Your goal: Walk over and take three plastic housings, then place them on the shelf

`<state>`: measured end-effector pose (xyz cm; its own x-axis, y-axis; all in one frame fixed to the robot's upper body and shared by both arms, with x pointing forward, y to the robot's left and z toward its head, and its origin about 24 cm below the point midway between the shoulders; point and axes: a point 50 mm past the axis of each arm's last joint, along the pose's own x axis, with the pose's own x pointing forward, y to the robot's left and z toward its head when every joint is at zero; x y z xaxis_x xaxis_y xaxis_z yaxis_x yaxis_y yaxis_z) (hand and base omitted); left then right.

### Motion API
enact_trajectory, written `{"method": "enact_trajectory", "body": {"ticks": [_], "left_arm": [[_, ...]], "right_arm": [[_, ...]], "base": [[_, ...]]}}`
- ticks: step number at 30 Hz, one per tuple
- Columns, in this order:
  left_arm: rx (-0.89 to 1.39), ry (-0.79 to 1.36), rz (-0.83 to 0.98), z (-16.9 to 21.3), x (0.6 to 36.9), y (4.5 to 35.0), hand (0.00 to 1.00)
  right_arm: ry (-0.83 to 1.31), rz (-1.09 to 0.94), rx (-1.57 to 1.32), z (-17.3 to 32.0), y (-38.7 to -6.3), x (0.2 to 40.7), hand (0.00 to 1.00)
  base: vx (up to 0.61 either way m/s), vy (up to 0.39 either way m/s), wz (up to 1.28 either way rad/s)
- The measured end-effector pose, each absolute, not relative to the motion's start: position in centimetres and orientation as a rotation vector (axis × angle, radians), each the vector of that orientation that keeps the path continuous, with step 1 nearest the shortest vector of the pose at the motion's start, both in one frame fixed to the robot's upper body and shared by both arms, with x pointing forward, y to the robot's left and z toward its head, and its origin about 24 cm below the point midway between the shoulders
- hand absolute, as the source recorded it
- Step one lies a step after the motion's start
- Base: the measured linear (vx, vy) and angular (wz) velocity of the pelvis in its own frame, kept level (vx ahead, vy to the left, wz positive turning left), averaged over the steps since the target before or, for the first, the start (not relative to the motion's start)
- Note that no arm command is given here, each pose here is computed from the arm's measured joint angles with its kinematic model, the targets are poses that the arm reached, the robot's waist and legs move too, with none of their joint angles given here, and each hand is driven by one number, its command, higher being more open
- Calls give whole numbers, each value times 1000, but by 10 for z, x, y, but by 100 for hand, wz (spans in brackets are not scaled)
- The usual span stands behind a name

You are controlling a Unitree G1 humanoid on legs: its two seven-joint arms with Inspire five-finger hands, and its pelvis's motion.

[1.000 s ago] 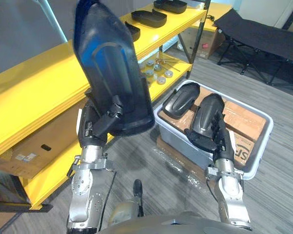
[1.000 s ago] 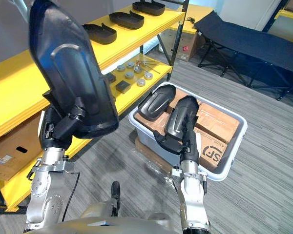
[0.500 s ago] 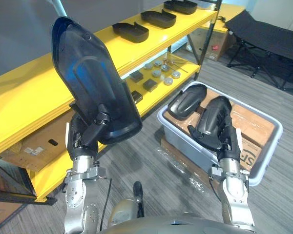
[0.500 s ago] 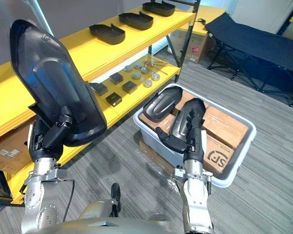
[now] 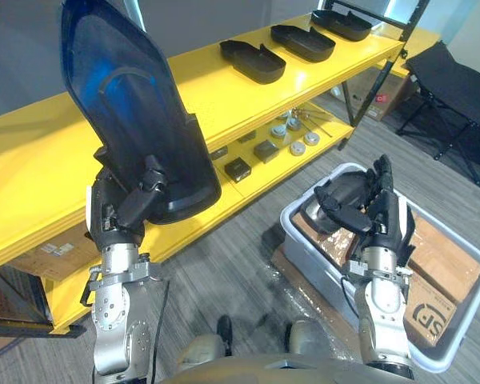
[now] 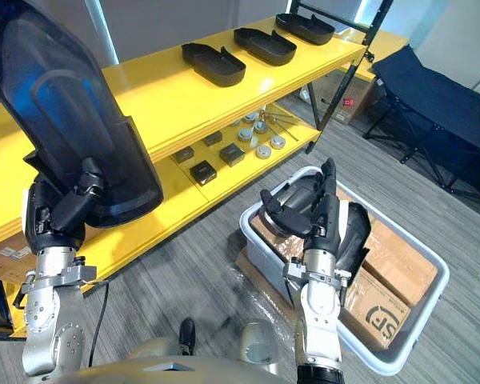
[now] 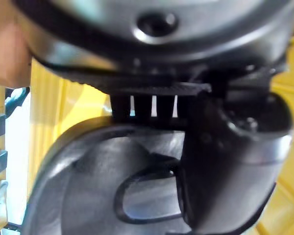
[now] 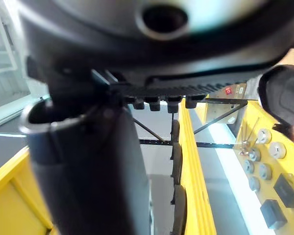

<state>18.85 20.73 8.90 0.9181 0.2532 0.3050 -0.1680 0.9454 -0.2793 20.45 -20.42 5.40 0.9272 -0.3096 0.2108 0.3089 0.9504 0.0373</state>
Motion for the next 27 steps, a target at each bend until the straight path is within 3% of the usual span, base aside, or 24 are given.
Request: {"method": "enact_trajectory", "body": {"ticks": [7,13,22,27], "left_arm": [[-282,-276,289,74,174,208,0],[-289,-288,264,76,174,205,0],[-234,-276,238,76,175,204,0],[-143,-252,106,76,178,191,0]], "right_arm": [[-372,-196,4,88,-212,213,100],[-337,-291,46,81,-232,203,100],[-321,-327,140,74,-217,203,100],[-273,-326,164,64,-203,199,100]], "base": [[279,-283,59],[149,-58,57],[27,38,7],[-52,4,-8]]}}
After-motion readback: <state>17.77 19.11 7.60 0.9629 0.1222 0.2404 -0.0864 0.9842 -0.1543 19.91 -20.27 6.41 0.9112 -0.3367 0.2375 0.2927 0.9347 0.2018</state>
